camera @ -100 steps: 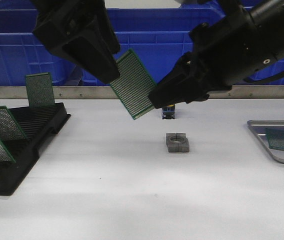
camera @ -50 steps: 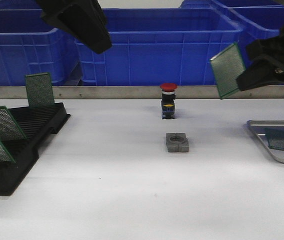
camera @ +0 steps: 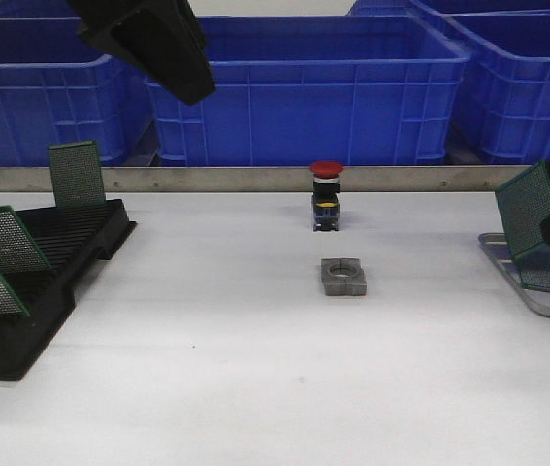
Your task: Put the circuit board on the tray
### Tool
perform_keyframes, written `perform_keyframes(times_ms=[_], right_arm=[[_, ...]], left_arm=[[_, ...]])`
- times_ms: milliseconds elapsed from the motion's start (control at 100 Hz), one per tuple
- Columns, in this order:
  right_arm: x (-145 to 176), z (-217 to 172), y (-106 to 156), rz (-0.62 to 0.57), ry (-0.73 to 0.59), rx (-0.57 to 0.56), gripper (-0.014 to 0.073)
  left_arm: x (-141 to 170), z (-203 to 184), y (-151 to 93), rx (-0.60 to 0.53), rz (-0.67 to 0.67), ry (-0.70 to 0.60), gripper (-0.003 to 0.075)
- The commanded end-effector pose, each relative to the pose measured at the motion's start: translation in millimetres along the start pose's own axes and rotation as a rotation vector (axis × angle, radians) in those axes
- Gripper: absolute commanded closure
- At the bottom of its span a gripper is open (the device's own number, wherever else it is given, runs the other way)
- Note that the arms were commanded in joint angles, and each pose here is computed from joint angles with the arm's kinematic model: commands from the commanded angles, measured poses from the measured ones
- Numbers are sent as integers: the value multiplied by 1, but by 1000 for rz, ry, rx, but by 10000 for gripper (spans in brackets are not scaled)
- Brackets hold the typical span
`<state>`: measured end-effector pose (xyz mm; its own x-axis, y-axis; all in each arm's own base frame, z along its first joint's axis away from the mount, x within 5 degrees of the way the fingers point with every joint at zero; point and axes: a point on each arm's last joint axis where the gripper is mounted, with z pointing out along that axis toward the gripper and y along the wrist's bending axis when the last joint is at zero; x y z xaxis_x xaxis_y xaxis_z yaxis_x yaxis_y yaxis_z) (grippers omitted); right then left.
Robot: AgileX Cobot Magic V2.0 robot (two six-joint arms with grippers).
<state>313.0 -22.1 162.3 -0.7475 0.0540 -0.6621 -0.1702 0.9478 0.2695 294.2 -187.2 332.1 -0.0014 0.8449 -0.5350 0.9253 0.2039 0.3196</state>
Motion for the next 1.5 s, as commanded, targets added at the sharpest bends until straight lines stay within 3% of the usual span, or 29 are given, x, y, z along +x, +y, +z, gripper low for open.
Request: perform_keyframes(times_ms=[0,160,250,350,440,530,650,690,1040,1200,1490], right_arm=[[-14,-11,3,9,-67,-7,571],[-14,-11,3,9,-67,-3,230],[-14,-11,1,10,-67,22,148],[-15,-14,2,-1,-73,22,183],[-20,-21,6,-15,-99,14,250],[-27,-33,11,-36,-142,13,359],[-38,-56,24,-78,-217,-10,611],[-42,-66,30,-96,-247,-24,671],[-52,-143,71,-230,-477,-50,656],[-43,-173,84,-266,-565,-7,656],[-4,-214,107,-379,-698,29,656]], left_arm=[[-13,-25,5,-76,-12,-82,228],[-13,-25,5,-76,-12,-82,228],[-14,-25,5,-78,-11,-84,228],[-15,-28,7,-87,-24,-89,232],[-16,-33,10,-107,-84,-92,308],[-12,-42,15,-135,-145,-96,459],[-3,-59,22,-179,-247,-109,739],[1,-64,25,-195,-291,-112,741],[32,-108,24,-390,-502,-196,741],[45,-127,2,-520,-532,-284,741],[75,-159,-63,-742,-558,-504,741]])
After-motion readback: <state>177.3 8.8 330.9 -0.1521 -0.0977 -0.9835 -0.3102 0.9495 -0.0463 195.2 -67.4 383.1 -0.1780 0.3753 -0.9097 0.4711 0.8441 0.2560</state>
